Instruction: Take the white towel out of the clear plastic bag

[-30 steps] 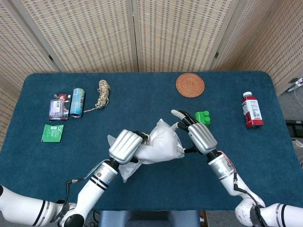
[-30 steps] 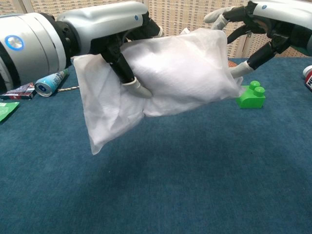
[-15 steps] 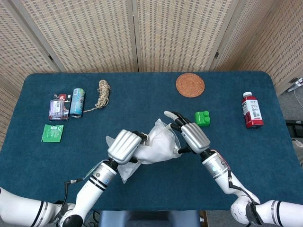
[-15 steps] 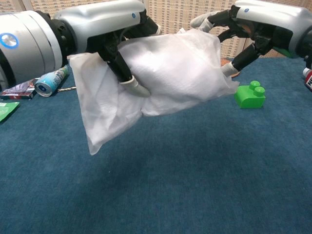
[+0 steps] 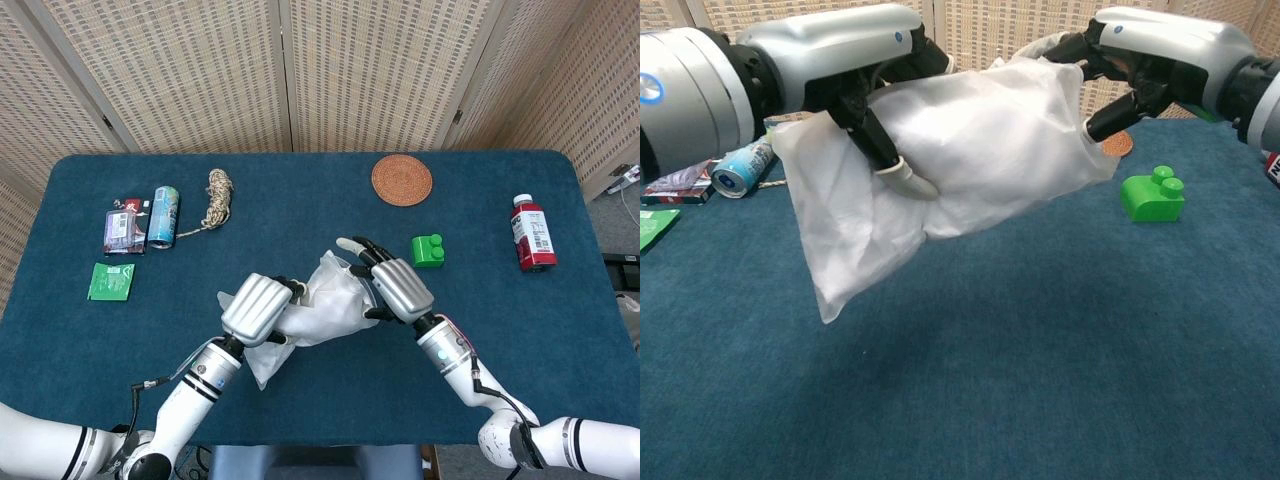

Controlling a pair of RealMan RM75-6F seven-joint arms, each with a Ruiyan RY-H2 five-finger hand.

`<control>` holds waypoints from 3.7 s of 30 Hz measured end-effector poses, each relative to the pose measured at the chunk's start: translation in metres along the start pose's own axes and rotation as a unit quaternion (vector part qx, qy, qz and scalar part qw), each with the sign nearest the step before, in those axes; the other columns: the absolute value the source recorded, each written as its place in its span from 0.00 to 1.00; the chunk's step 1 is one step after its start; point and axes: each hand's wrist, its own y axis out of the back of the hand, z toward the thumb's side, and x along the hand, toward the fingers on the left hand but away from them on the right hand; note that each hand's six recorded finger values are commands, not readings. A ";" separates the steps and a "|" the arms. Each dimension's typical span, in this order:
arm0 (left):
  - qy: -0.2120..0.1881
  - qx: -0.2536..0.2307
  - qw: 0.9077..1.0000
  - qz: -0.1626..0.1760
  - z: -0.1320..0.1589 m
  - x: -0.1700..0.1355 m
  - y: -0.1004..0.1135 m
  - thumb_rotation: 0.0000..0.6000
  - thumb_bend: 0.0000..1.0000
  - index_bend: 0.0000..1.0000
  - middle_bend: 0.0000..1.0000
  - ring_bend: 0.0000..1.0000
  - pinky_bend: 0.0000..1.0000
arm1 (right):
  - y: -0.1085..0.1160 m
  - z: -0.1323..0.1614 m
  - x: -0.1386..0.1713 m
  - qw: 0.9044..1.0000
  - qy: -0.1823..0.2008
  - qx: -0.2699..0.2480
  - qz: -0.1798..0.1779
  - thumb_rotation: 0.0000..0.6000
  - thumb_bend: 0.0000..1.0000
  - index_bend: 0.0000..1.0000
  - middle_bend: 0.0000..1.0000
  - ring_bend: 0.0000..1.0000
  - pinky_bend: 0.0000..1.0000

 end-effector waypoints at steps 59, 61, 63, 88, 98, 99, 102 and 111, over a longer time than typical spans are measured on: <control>-0.058 0.085 0.995 -0.011 -0.032 -0.058 -0.070 1.00 0.00 0.35 0.60 0.57 0.71 | -0.039 -0.061 -0.045 0.994 -0.093 0.044 0.035 1.00 0.62 0.74 0.14 0.00 0.15; -0.061 0.085 0.994 -0.013 -0.030 -0.059 -0.072 1.00 0.00 0.36 0.61 0.57 0.71 | -0.038 -0.065 -0.043 0.994 -0.099 0.042 0.033 1.00 0.62 0.74 0.14 0.00 0.15; -0.068 0.086 0.994 -0.016 -0.027 -0.060 -0.075 1.00 0.00 0.36 0.62 0.58 0.71 | -0.036 -0.071 -0.041 0.993 -0.105 0.040 0.032 1.00 0.62 0.74 0.14 0.00 0.15; -0.128 0.081 0.988 -0.001 0.004 -0.049 -0.112 1.00 0.00 0.48 1.00 1.00 1.00 | -0.031 -0.087 -0.033 0.992 -0.121 0.031 0.025 1.00 0.62 0.74 0.14 0.00 0.15; -0.113 0.100 0.988 -0.022 0.006 -0.037 -0.124 1.00 0.00 0.51 1.00 1.00 1.00 | -0.031 -0.089 -0.031 0.992 -0.123 0.028 0.025 1.00 0.62 0.74 0.14 0.00 0.15; -0.112 0.101 0.988 -0.022 0.006 -0.036 -0.125 1.00 0.00 0.51 1.00 1.00 1.00 | -0.031 -0.090 -0.031 0.992 -0.124 0.027 0.025 1.00 0.62 0.74 0.14 0.00 0.15; -0.110 0.101 0.988 -0.024 0.006 -0.034 -0.127 1.00 0.00 0.53 1.00 1.00 1.00 | -0.031 -0.091 -0.031 0.992 -0.125 0.025 0.024 1.00 0.62 0.74 0.14 0.00 0.15; -0.106 0.109 0.988 -0.033 0.007 -0.026 -0.135 1.00 0.00 0.56 1.00 1.00 1.00 | -0.032 -0.093 -0.030 0.991 -0.126 0.023 0.025 1.00 0.62 0.74 0.14 0.00 0.15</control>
